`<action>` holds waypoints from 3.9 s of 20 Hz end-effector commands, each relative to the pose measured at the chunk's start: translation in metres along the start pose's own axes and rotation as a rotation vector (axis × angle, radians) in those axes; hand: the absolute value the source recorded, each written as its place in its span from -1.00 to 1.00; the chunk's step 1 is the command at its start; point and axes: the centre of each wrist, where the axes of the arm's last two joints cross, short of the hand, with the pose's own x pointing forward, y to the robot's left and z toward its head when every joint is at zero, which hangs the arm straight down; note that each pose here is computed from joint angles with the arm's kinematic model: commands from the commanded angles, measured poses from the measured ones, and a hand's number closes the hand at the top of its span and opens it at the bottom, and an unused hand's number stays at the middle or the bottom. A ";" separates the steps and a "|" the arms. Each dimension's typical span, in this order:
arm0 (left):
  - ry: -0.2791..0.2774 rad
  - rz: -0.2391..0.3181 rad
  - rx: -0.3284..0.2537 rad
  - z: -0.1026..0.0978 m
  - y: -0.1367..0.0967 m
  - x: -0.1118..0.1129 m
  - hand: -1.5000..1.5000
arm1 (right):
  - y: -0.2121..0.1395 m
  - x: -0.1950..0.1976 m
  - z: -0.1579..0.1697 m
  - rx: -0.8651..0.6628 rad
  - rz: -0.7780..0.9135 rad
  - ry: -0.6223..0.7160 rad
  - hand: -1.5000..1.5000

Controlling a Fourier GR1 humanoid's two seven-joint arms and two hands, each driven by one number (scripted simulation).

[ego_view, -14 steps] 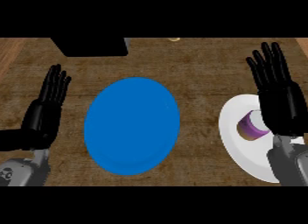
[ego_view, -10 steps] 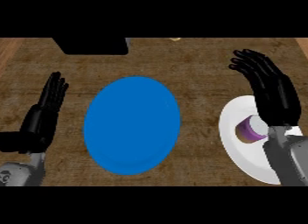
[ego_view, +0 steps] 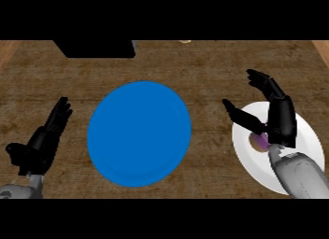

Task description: Pick the can from the plate and place it in the plate

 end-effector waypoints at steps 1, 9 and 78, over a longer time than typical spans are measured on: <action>0.024 -0.013 -0.005 0.007 0.010 -0.018 0.00 | 0.020 -0.002 0.048 -0.067 0.035 -0.071 -1.00; 0.034 0.005 0.002 -0.003 0.024 -0.012 0.00 | -0.034 0.021 0.060 -0.167 0.269 -0.055 -1.00; 0.025 0.001 0.010 -0.004 0.014 -0.016 0.00 | -0.066 -0.032 0.111 0.369 0.919 0.139 1.00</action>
